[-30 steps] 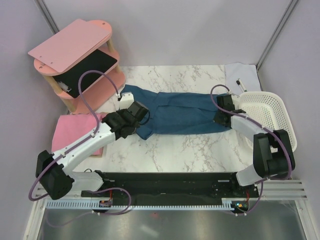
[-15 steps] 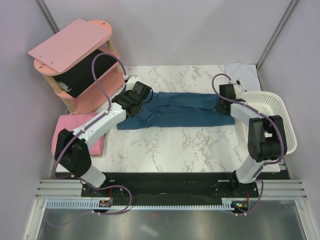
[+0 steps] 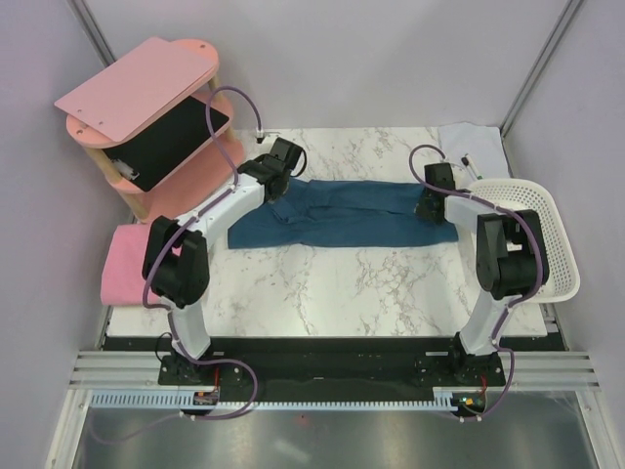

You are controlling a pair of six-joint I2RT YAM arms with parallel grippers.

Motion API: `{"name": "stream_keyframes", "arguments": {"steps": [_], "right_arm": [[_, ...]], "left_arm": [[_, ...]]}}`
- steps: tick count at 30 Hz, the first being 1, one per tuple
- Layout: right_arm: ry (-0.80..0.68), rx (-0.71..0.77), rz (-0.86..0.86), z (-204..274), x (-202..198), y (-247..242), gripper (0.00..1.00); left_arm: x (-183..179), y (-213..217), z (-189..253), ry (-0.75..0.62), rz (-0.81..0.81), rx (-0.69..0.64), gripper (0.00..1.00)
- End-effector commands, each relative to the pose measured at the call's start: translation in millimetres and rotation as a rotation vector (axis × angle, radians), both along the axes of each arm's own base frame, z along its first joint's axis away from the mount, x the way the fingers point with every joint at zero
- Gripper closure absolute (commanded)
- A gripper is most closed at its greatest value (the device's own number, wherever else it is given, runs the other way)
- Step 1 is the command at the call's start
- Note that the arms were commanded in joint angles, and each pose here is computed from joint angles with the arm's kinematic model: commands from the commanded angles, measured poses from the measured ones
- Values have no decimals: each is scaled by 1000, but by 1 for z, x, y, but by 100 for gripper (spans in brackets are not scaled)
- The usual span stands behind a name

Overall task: Fold and stack the t-shirts
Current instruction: Fold the tshirt

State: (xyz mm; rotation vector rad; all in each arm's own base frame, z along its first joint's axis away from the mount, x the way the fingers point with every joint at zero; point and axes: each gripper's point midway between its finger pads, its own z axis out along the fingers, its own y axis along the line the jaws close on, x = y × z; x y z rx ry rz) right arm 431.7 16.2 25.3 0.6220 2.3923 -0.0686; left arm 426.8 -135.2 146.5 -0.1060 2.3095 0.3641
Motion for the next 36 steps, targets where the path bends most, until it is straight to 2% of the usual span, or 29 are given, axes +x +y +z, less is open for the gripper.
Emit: {"name": "stream_keyframes", "arguments": {"steps": [1, 2, 3, 4, 5, 6, 7, 8, 11, 14, 15, 17, 18, 23, 24, 26, 27, 28, 29, 30, 36], "right_arm": [[-148, -5, 29, 42, 21, 0, 44], [-153, -9, 42, 43, 17, 0, 34], [-194, -2, 57, 58, 17, 2, 29], [-216, 2, 67, 65, 17, 4, 23], [-237, -2, 84, 75, 16, 6, 13], [-249, -2, 89, 80, 15, 7, 6], [-258, 2, 104, 83, 13, 10, 2], [-290, 1, 118, 95, 12, 12, 2], [-328, 5, 147, 107, 8, 19, 2], [-335, -8, 167, 108, 5, 23, 2], [-333, -9, 178, 107, 5, 27, 2], [-324, -6, 190, 103, 5, 31, 2], [-317, -4, 200, 100, 6, 33, 2], [-230, -37, 236, 74, 19, 41, 4], [-193, -50, 231, 68, 19, 39, 11], [-187, -61, 235, 67, 35, 41, 75], [-172, -72, 227, 65, 38, 39, 100], [-197, -79, 222, 76, 51, 40, 100], [-171, -96, 226, 68, 57, 38, 100], [-181, -115, 219, 80, 69, 37, 100], [-93, -216, 167, 61, 99, 21, 100]], "left_arm": [[40, -4, 15, -43, -28, -10, 98], [45, -5, 16, -45, -30, -7, 98], [53, -4, 2, -18, -30, 8, 98], [61, -9, 10, -21, -50, -7, 96], [67, -9, 7, -6, -55, -17, 79], [76, -16, 7, -2, -66, -34, 57], [76, -15, 7, 5, -60, -31, 15], [76, -17, 11, -4, -63, -37, 1], [70, -19, 28, -39, -69, -83, 0], [56, -20, 40, -69, -96, -132, 0], [45, -21, 26, -37, -117, -142, 0], [36, -24, 33, -64, -135, -172, 0], [25, -24, 16, -22, -149, -179, 0], [-11, -30, -6, 20, -158, -191, 3], [-23, -29, -19, 48, -147, -194, 5], [-39, -32, -20, 48, -148, -207, 7], [-50, -29, -31, 74, -135, -210, 24], [-57, -28, -33, 82, -135, -219, 38], [-67, -24, -41, 103, -121, -226, 61], [-72, -24, -37, 92, -117, -246, 98], [-95, -18, -70, 201, -89, -245, 98]]}}
